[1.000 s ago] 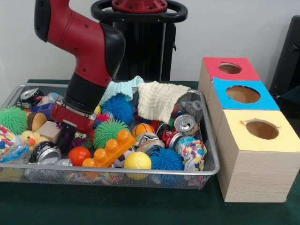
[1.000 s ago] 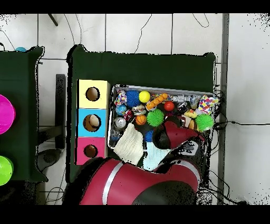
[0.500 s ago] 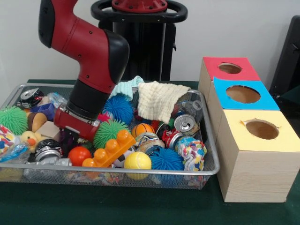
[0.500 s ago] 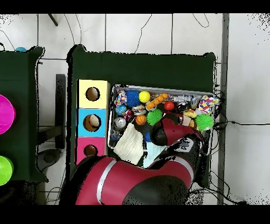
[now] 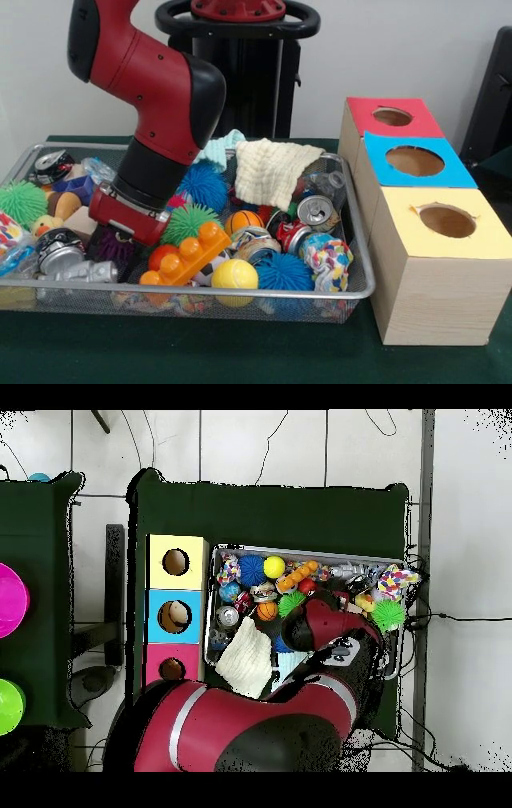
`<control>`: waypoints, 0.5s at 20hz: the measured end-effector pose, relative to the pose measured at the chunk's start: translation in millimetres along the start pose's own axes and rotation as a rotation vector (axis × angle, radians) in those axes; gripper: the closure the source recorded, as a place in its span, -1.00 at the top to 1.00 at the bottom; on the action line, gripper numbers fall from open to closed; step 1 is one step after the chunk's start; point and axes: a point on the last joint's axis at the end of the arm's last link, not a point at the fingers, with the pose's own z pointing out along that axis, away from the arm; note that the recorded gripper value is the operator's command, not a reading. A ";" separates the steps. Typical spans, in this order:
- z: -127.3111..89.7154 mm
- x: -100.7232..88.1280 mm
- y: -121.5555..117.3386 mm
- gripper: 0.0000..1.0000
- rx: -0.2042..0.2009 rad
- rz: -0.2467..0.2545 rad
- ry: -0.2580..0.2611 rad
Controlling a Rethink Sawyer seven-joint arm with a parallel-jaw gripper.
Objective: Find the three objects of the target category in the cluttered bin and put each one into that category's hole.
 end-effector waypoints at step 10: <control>0.8 -3.2 3.1 1.00 0.020 -0.032 0.011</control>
